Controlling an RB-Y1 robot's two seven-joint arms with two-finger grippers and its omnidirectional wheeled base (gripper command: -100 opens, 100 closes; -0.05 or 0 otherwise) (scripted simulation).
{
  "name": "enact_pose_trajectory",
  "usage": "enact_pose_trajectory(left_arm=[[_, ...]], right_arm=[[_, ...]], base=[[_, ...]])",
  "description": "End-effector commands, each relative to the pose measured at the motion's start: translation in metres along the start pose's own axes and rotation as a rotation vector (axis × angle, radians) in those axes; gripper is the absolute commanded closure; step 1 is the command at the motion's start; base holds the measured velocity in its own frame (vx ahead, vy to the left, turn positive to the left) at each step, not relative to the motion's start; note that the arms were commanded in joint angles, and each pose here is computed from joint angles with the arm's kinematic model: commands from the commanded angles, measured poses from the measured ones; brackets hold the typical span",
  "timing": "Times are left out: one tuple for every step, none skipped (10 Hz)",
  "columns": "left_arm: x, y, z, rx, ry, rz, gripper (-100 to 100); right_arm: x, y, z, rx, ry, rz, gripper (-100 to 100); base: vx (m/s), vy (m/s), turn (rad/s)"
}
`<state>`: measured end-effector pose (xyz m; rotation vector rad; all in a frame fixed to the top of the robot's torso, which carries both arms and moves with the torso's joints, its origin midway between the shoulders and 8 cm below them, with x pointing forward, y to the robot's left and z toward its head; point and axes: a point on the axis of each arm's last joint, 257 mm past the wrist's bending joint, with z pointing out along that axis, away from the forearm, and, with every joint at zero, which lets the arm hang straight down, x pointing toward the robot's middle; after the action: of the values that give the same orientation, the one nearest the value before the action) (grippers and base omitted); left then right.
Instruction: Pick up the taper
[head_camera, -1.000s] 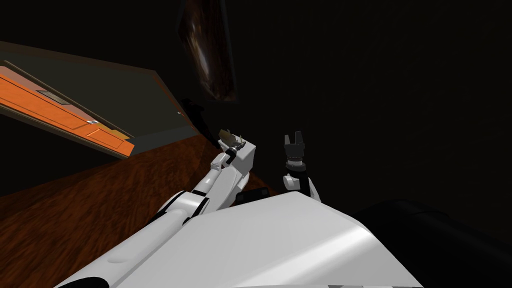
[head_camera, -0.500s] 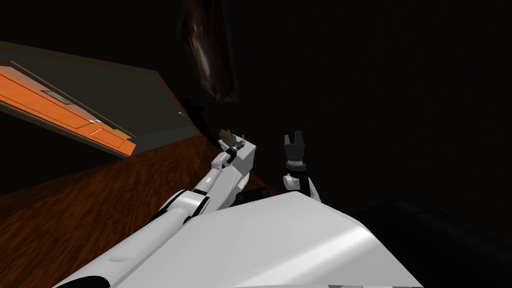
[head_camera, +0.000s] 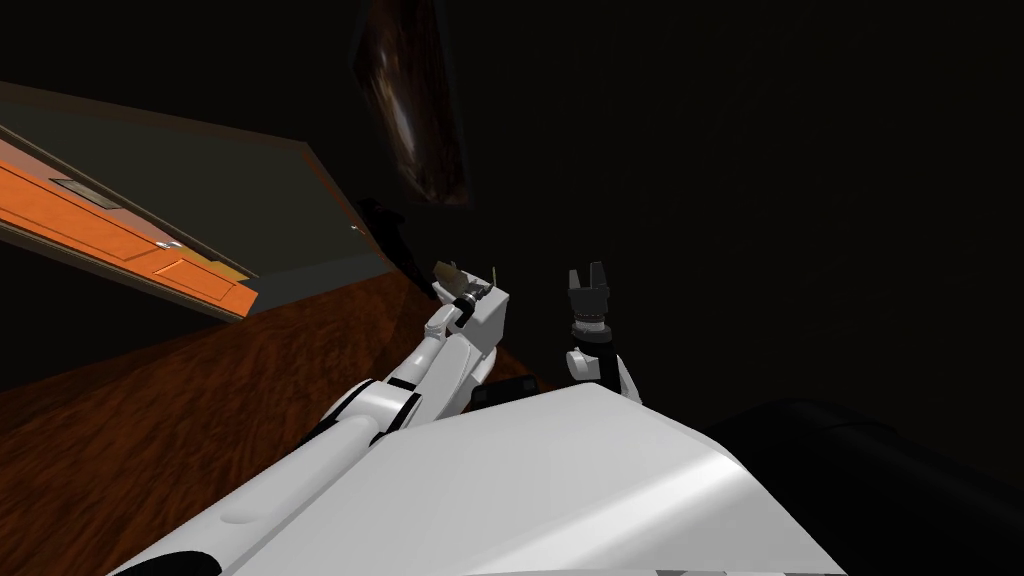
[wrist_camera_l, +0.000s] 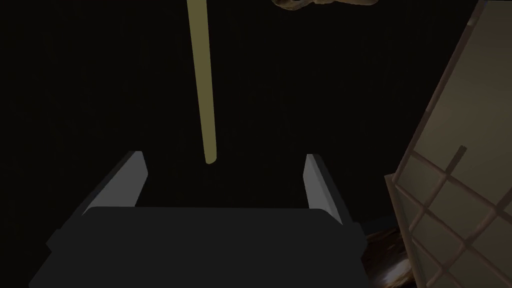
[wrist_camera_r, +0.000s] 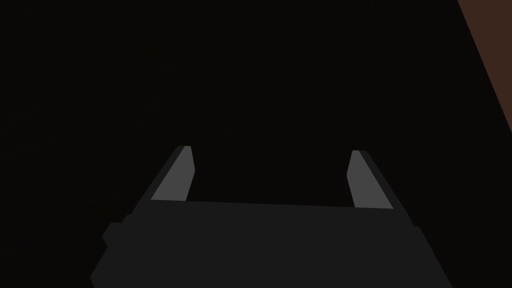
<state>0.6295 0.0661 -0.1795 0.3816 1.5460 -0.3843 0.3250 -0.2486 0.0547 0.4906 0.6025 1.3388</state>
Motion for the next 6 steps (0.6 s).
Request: enact_pose_trajectory(left_arm=[[0.0000,0.0000,0.0000,0.000,0.000,0.000,-100],[-0.0001,-0.0002,0.0002,-0.001,0.000,0.001,0],[-0.0001,-0.0002,0.0002,-0.001,0.000,0.001,-100],[-0.0001,-0.0002,0.0002,0.000,0.000,0.001,100],[-0.0001,-0.0002,0.0002,0.000,0.000,0.001,100],[-0.0001,-0.0002,0.0002,0.000,0.000,0.001,100]], right_arm=[[0.0000,0.0000,0.0000,0.000,0.000,0.000,0],[0.0000,0.0000,0.0000,0.000,0.000,0.000,0],[0.0000,0.0000,0.0000,0.000,0.000,0.000,0],[0.0000,0.0000,0.0000,0.000,0.000,0.000,0],[0.0000,0.0000,0.0000,0.000,0.000,0.000,0],[0.0000,0.0000,0.0000,0.000,0.000,0.000,0]], base=[[0.039,-0.039,0.015],[0.004,-0.008,0.003],[0.000,0.000,0.000],[0.000,0.000,0.000],[0.000,0.000,0.000],[0.000,0.000,0.000]])
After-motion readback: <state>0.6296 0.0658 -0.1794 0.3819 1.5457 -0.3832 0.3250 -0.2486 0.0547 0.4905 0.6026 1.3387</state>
